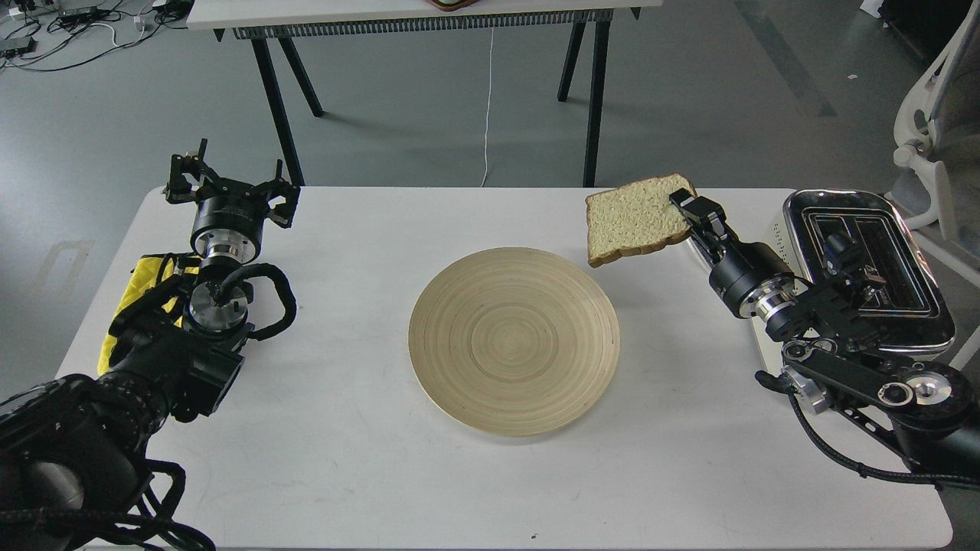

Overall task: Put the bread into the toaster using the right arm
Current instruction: 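Lift the bread slice off the plate with the right gripper, then lower the bread slice into the toaster slot with the right gripper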

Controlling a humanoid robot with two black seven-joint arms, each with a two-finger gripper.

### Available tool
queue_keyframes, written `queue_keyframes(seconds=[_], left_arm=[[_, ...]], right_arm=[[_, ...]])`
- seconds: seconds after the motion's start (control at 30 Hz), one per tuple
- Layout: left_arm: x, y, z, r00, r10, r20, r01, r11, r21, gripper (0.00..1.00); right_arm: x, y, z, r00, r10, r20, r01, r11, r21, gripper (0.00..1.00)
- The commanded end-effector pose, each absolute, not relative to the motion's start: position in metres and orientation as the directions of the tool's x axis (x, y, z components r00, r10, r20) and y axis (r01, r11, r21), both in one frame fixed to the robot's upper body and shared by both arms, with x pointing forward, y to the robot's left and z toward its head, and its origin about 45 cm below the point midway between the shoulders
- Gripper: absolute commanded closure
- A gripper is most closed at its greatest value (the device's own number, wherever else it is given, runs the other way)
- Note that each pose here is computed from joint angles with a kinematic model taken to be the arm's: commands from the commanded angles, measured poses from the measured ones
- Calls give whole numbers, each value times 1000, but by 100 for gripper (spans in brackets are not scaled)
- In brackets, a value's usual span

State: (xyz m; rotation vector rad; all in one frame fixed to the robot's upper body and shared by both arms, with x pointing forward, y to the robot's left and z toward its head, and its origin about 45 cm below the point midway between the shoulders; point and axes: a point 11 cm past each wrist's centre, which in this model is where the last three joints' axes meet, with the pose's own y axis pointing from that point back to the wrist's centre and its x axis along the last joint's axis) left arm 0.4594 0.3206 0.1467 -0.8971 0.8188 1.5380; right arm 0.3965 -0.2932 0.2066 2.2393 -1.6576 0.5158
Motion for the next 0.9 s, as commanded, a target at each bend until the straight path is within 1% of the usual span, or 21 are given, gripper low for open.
queue_keyframes(seconds=[0.0,0.23,0.33,0.4,0.5,0.6,0.7,0.87], left_arm=[[459,320,147,-90,462,-882,-990,-138,29,0],[459,320,147,-90,462,-882,-990,-138,29,0],[459,320,147,-90,462,-882,-990,-138,29,0],[459,320,147,-90,462,-882,-990,-138,29,0],[459,320,147,-90,462,-882,-990,-138,29,0],[459,320,147,-90,462,-882,-990,-138,29,0],[459,320,147,-90,462,-882,-990,-138,29,0],[459,320,147,-90,462,-882,-990,-138,29,0]], right_arm=[[398,-335,253,200,-824,529,-968,-251,-25,100],[367,-440,318,59,-698,714,-992,-124,-39,100],[348,-474,340,25,-630,776,-997,-77,-30,100],[337,-490,346,22,-592,806,-999,-49,-9,100],[319,-510,341,56,-527,848,-998,-18,55,100],[310,-514,327,105,-490,865,-994,-20,109,100],[302,-515,309,152,-479,864,-986,-19,163,100],[301,-507,294,184,-493,850,-981,-36,191,100]])
